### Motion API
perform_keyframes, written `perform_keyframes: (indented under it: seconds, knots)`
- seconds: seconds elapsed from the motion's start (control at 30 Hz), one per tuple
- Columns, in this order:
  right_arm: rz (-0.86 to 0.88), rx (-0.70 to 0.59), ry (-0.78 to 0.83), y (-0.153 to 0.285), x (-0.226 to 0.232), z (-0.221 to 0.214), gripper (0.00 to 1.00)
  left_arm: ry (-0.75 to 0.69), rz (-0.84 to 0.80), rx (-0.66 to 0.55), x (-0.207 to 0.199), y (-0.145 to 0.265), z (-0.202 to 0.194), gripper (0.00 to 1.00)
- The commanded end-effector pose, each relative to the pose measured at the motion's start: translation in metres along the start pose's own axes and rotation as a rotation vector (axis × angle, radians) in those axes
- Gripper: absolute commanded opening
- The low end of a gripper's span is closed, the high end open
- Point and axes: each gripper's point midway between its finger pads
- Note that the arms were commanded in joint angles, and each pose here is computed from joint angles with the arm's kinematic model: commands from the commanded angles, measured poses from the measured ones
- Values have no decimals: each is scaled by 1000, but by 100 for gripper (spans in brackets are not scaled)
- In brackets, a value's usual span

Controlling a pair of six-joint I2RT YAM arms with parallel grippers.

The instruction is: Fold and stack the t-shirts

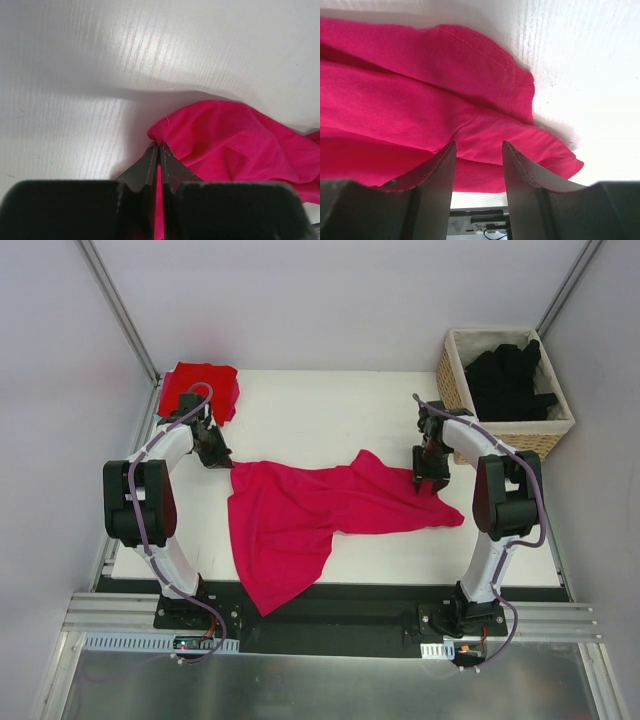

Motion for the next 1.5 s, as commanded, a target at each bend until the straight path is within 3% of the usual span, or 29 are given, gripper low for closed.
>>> perform_keyframes:
  seconds: [0.0,0.27,0.4,0.57,0.87,1.0,1.27,1.37,1.47]
  knots:
    - [22,23,2,-5,5,-6,44,-34,-12,-74,-5,25,18,0]
    - [61,56,4,-10,12,-12,41,-36,-8,-73,-3,27,16,0]
    - [68,59,11,-10,14,-13,30,-36,-4,-78,-3,29,17,0]
    - [67,76,22,-11,14,-16,27,-38,-5,-76,-2,30,16,0]
    - [72,73,17,-8,16,-16,1,-37,-8,-68,-2,29,12,0]
    - [58,14,10,9,13,-5,0,-34,-14,-72,-3,31,13,0]
    - [4,-238,-5,82,0,33,0,-40,-25,-72,-6,32,12,0]
    - [-4,-197,10,73,0,36,0,-35,-30,-66,-6,31,12,0]
    - [4,-142,12,56,3,29,14,-33,-31,-68,-7,31,13,0]
Point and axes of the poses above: each gripper's point midway between its finger pads, its own y axis back along the fingers, its own x axis along the line the jaws close on, z = x × y, and after that the axes turned 1 degree about -y, right-handed
